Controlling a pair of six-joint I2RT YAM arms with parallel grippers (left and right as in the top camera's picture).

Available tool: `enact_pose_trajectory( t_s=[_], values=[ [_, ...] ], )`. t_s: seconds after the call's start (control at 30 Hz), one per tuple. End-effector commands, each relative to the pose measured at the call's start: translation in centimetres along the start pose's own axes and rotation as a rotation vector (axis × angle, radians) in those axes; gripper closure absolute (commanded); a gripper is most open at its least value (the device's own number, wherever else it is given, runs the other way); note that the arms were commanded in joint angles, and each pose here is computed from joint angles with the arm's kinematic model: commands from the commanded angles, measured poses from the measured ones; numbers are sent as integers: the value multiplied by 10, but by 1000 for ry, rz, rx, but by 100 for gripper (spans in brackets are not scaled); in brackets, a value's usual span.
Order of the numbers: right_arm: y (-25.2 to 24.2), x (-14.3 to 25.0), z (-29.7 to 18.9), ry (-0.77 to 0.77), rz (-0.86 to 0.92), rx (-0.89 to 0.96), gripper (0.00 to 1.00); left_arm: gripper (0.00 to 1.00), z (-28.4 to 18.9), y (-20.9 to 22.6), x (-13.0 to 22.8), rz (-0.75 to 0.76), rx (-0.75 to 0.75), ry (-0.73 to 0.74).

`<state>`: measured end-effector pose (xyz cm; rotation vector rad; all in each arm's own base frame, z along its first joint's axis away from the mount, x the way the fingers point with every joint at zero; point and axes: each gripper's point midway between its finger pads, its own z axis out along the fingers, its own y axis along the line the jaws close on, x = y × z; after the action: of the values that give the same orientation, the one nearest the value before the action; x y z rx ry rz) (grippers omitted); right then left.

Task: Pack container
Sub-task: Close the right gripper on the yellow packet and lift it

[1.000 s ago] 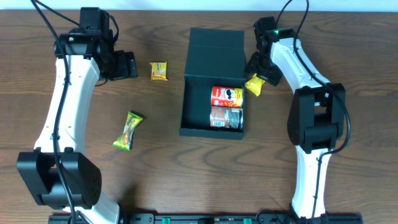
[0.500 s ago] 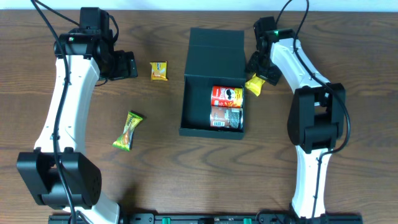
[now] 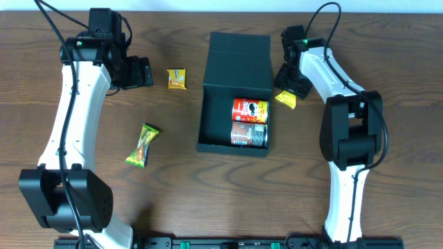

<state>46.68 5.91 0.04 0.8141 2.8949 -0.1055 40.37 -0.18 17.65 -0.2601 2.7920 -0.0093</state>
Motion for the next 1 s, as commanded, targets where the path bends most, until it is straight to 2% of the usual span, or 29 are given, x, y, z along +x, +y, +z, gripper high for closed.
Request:
enact_pose_trajectory(
  t_s=[0.0,0.47,0.97],
  values=[
    [-4,6,12,20,-9,26,56,4,-2,1,0,-1,-9,-3],
    [-3,11,-1,57,-81,15,63,4,-2,0,0,-1,-9,-3],
    [6,-4,-99,-43,-101,-123,65,5,-2,0,-1,-1,-8,-7]
  ],
)
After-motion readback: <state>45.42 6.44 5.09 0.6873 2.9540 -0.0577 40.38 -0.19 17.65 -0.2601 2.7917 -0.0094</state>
